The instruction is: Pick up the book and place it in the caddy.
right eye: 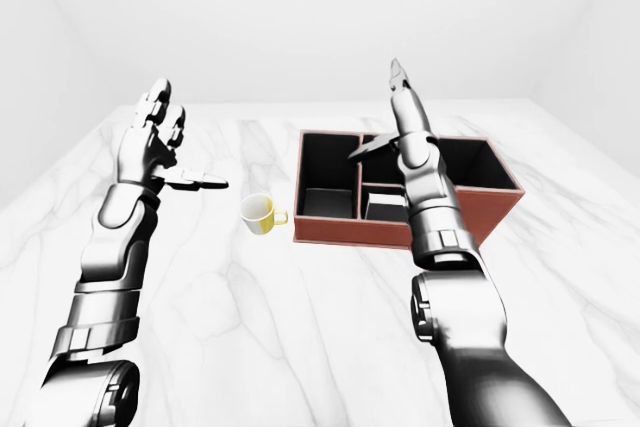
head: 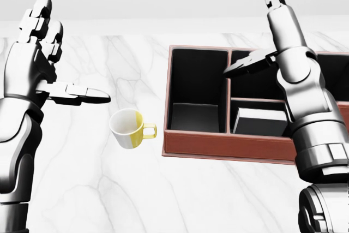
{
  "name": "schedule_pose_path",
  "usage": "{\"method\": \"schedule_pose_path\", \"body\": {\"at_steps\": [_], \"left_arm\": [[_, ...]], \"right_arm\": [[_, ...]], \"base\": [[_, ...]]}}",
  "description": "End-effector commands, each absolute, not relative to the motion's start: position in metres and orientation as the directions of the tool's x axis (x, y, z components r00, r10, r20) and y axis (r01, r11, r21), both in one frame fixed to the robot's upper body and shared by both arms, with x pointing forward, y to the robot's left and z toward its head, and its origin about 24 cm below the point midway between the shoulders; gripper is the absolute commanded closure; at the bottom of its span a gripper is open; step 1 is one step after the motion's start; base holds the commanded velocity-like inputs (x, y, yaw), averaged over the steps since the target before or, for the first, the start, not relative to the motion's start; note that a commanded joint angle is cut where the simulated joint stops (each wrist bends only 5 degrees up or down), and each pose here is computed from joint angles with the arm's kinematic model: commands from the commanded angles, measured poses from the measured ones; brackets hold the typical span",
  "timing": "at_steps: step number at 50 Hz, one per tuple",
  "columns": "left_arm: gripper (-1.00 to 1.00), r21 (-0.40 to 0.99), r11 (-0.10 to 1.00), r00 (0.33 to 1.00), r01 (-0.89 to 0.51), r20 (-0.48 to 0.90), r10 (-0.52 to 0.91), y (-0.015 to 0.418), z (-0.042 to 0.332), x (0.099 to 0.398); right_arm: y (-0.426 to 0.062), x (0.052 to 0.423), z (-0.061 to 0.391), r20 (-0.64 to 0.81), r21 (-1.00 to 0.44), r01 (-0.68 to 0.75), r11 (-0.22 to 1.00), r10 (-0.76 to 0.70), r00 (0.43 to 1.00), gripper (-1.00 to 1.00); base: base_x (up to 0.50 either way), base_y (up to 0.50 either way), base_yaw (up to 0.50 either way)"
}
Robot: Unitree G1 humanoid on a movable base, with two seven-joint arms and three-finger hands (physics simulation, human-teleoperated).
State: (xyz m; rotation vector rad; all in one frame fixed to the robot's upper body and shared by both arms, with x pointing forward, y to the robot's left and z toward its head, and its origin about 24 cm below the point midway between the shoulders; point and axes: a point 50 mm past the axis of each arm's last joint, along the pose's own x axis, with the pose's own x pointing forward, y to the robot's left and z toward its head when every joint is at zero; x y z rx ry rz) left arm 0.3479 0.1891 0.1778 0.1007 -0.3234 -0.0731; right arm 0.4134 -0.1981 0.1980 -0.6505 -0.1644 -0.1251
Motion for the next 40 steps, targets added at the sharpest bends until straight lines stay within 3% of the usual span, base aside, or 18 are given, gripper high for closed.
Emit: {"method": "schedule_pose_path", "body": {"at_steps": [1, 22, 32, 40], "left_arm": [[-1.0, 0.103, 0.993, 0.936, 0.052, 0.341, -0.085, 0.19, 0.183, 0.345], [-1.0, 0.088, 0.995, 0.89, 0.037, 0.45, -0.072, 0.198, 0.199, 0.318], [-1.0, 0.085, 0.996, 0.839, 0.028, 0.54, -0.07, 0.198, 0.211, 0.291], [-1.0, 0.058, 0.998, 0.803, 0.029, 0.594, -0.057, 0.197, 0.211, 0.262]], "right_arm": [[-0.198, 0.395, 0.192, 0.194, -0.43, 0.068, 0.9, 0.018, 0.981, -1.0], [-0.207, 0.321, 0.215, 0.469, -0.323, 0.144, 0.935, 0.026, 0.883, -1.0], [-0.203, 0.291, 0.195, 0.472, -0.286, 0.115, 0.951, 0.036, 0.881, -1.0], [-0.204, 0.283, 0.155, 0.355, -0.225, 0.087, 0.971, -0.002, 0.935, -1.0]], "base": [[0.0, 0.0, 0.0], [0.0, 0.0, 0.0], [0.0, 0.0, 0.0], [0.0, 0.0, 0.0]]}}
